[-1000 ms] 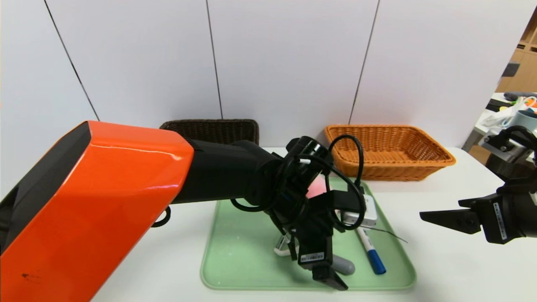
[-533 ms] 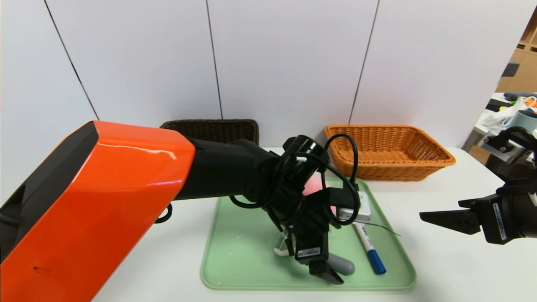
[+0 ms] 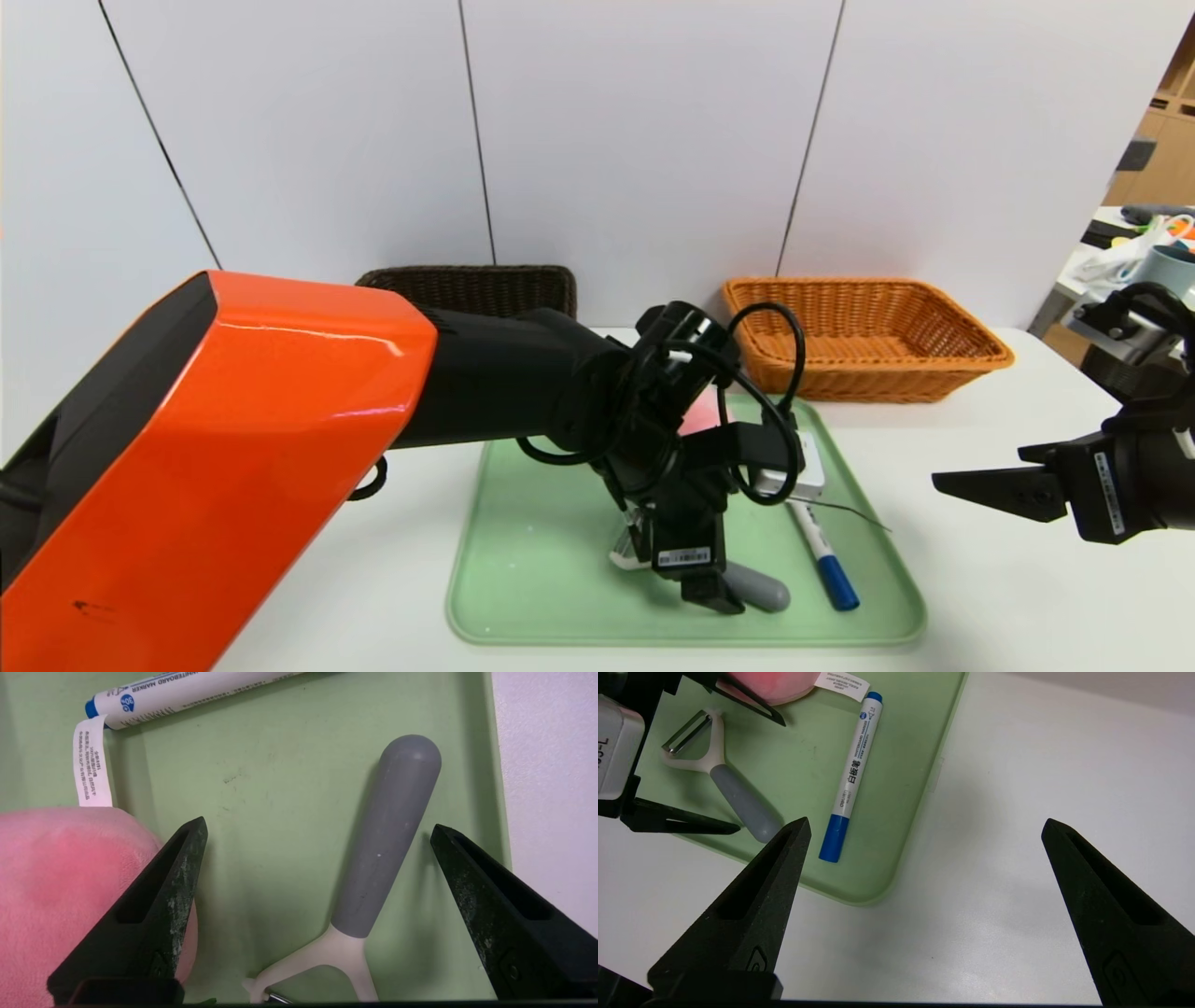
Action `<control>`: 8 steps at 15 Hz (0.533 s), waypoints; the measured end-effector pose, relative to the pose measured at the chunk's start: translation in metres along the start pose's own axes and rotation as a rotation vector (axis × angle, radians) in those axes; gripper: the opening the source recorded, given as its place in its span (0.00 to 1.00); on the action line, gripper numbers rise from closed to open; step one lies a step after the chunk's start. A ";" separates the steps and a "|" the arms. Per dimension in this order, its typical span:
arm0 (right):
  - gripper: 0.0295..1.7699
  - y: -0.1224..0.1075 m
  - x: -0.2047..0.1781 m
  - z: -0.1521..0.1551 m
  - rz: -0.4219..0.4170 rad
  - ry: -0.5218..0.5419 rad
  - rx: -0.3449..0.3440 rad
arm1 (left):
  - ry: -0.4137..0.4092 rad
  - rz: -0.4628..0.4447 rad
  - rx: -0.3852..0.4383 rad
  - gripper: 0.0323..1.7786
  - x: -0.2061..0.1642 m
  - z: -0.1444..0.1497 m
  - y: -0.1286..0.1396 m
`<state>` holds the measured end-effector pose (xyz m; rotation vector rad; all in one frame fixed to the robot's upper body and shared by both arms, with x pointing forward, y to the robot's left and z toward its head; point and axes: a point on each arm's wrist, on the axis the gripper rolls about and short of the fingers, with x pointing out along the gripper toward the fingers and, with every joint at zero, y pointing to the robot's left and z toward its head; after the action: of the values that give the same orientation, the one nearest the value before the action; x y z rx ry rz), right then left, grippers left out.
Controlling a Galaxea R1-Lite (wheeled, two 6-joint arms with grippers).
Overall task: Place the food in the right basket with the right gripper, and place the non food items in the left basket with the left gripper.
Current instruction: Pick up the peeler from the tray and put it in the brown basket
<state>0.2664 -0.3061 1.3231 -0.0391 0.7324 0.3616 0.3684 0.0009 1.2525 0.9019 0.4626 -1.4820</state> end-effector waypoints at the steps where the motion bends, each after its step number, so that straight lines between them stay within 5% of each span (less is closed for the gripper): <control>1: 0.97 0.000 0.000 0.000 0.000 0.000 0.000 | 0.009 -0.010 -0.005 0.95 0.000 0.000 -0.002; 8: 0.97 0.000 -0.001 0.000 0.000 -0.002 0.000 | 0.049 -0.056 -0.025 0.95 -0.003 0.008 -0.007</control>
<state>0.2660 -0.3060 1.3236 -0.0389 0.7299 0.3619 0.3595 -0.0026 1.2581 0.9131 0.5457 -1.5046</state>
